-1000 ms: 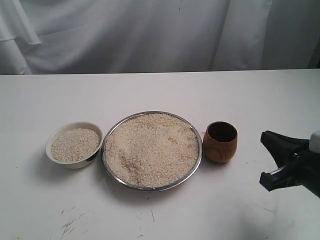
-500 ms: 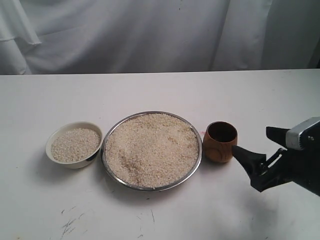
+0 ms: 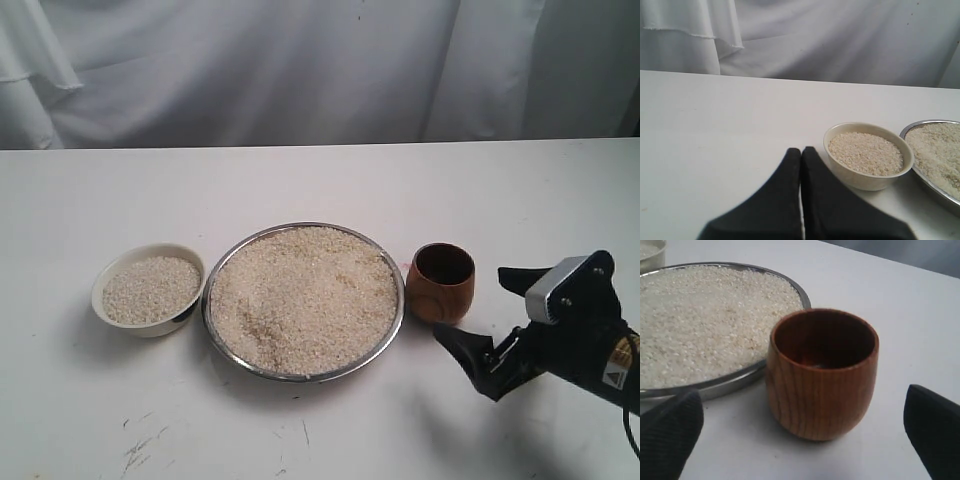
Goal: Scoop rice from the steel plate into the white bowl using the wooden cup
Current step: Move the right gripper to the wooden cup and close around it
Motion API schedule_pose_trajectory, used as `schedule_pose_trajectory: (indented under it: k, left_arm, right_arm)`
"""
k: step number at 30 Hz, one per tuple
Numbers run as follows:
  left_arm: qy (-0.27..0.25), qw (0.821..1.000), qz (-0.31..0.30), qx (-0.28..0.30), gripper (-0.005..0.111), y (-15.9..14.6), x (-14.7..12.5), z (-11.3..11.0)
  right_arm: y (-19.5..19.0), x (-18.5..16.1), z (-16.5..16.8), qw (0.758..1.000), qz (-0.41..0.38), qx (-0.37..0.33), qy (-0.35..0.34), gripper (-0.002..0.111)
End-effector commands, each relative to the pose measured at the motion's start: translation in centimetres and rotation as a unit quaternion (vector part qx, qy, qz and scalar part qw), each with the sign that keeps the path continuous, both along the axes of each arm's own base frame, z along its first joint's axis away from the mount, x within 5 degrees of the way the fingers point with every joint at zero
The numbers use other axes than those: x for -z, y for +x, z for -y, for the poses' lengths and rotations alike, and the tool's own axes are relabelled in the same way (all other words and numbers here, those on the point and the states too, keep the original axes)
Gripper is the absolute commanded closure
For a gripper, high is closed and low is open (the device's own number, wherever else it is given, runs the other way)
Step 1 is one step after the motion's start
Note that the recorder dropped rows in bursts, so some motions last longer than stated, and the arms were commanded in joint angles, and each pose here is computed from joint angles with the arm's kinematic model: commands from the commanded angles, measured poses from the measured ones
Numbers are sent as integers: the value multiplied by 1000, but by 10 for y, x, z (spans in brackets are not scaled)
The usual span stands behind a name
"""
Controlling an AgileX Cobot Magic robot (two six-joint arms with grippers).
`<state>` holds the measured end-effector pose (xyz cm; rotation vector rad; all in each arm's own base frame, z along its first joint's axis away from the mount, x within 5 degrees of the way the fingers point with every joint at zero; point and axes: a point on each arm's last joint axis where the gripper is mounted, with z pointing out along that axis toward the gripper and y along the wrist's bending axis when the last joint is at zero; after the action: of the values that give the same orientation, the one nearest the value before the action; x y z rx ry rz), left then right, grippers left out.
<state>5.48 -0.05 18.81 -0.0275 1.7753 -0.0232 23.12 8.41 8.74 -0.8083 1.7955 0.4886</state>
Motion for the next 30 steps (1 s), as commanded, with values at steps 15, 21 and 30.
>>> schedule_pose_trajectory:
  k: [15,21,30]
  left_arm:
    - [-2,1000,3,0,107,0,1,0]
    - [-2,1000,3,0,107,0,1,0]
    - [-2,1000,3,0,107,0,1,0]
  right_arm:
    - [47,38,-6,997,-20,-62,44,3]
    - [55,48,-8,996,-29,-66,50,3]
    - [60,50,-10,995,-30,-75,54,10]
